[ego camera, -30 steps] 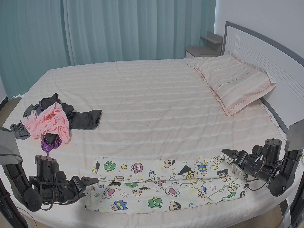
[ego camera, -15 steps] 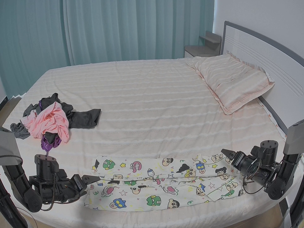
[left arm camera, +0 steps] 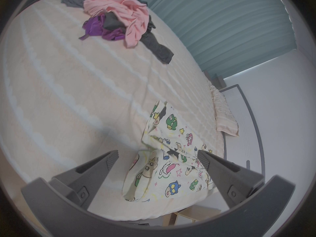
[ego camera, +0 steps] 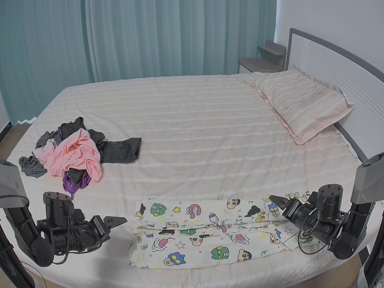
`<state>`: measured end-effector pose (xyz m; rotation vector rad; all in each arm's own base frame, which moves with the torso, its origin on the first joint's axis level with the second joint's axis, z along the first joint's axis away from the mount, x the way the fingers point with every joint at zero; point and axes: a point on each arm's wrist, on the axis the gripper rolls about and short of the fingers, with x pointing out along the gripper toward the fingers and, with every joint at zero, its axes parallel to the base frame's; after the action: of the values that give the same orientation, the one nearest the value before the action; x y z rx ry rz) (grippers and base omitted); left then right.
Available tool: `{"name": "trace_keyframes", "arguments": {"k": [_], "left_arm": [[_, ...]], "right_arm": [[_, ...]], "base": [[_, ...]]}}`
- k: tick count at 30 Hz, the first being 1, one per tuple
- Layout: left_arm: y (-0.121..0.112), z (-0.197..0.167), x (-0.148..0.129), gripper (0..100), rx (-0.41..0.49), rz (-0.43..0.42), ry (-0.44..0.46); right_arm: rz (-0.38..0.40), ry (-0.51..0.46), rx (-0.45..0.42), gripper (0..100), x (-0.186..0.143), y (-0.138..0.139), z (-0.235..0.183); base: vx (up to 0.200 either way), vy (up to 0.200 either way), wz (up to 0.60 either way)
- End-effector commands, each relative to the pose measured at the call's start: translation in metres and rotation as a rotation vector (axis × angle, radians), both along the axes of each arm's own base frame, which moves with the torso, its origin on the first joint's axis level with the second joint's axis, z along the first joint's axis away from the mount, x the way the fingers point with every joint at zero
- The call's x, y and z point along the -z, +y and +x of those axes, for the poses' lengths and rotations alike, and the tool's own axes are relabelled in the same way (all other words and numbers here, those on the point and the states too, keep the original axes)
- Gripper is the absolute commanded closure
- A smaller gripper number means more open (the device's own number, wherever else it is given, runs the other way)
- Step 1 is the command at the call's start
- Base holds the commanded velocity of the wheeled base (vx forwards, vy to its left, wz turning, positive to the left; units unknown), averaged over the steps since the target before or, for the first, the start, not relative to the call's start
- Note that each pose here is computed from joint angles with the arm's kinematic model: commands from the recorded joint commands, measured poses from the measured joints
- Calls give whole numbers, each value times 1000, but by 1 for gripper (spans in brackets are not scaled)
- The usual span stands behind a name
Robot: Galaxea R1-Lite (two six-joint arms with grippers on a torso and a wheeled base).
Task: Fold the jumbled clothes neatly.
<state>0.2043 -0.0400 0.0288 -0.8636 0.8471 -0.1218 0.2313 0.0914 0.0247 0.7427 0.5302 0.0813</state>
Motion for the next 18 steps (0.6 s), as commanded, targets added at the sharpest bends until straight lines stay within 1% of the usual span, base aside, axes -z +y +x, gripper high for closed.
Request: {"name": "trace_keyframes", "arguments": {"k": [1, 6, 7, 8, 9, 11, 12, 13, 18], "left_arm": [[-9, 7, -2, 0, 30, -2, -36], [-45, 42, 19, 0, 11, 107, -64], [-45, 42, 19, 0, 11, 107, -64], [-58, 51, 28, 0, 25, 124, -64], [-60, 52, 28, 0, 31, 123, -66], [-73, 57, 35, 0, 78, 130, -72], [-73, 57, 35, 0, 78, 130, -72], [-83, 62, 43, 0, 119, 152, -80], [-85, 65, 49, 0, 156, 201, -55]], "right_arm": [[4, -5, 0, 0, -2, 0, -1], [8, -12, -3, 0, -4, 0, -2], [8, -12, -3, 0, -4, 0, -2], [10, -14, -2, 0, -4, 0, -2], [10, -14, -2, 0, -4, 0, -2], [10, -14, -2, 0, -4, 0, -2], [10, -14, -2, 0, -4, 0, -2], [10, -13, -4, 0, -4, 1, -2], [12, -14, -3, 0, -4, 1, -2]], "base": [[0, 0, 0], [0, 0, 0], [0, 0, 0], [0, 0, 0], [0, 0, 0], [0, 0, 0], [0, 0, 0], [0, 0, 0], [0, 0, 0]]}}
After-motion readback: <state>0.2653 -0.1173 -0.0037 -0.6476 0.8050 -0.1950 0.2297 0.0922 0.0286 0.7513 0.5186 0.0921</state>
